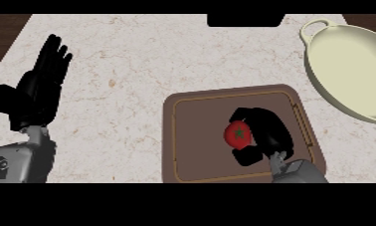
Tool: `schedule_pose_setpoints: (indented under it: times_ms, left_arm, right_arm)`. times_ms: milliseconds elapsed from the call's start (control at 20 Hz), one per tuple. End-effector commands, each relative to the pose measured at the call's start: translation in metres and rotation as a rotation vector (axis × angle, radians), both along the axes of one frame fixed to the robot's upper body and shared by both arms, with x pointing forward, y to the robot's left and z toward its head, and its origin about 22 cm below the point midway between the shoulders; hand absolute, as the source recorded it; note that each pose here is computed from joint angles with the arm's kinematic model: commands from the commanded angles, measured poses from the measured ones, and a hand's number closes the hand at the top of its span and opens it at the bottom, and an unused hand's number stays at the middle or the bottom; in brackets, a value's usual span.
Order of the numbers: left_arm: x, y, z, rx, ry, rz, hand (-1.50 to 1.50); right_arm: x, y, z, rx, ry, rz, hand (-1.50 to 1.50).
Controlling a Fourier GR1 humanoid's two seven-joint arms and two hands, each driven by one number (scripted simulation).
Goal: Pick the tomato from the tray and place it in the pot
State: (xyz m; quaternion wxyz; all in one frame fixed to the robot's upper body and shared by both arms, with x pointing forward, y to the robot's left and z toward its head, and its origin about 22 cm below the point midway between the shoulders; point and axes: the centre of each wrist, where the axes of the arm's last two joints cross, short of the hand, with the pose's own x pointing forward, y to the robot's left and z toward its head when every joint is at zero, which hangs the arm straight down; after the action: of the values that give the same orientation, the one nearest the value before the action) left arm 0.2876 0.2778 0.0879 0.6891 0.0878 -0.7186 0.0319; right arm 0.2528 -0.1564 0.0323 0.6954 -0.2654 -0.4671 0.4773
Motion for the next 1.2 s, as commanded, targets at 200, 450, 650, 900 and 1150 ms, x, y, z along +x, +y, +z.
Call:
schedule_pose_setpoints:
  times_ms: [200,450,650,900,1150]
  left_arm:
    - [0.006,-0.002,0.000,0.010,-0.002,0.003,0.00]
    - [-0.014,0.008,-0.006,-0.005,-0.004,-0.006,0.00]
    - [-0.007,0.008,-0.004,0.002,-0.006,0.018,0.00]
    - [-0.018,0.010,-0.018,0.006,0.026,0.041,0.00]
    - [-0.024,0.019,-0.020,0.000,0.025,0.064,0.00]
  right_arm:
    - [0.008,0.013,-0.013,-0.005,-0.005,0.068,1.50]
    - [0.001,0.012,-0.001,0.001,-0.041,0.033,1.50]
    - [-0.062,-0.018,-0.006,0.016,-0.021,0.508,1.50]
    - [-0.114,-0.058,0.015,0.041,-0.074,0.771,1.50]
    - [-0.116,-0.098,0.070,0.196,-0.370,0.568,1.50]
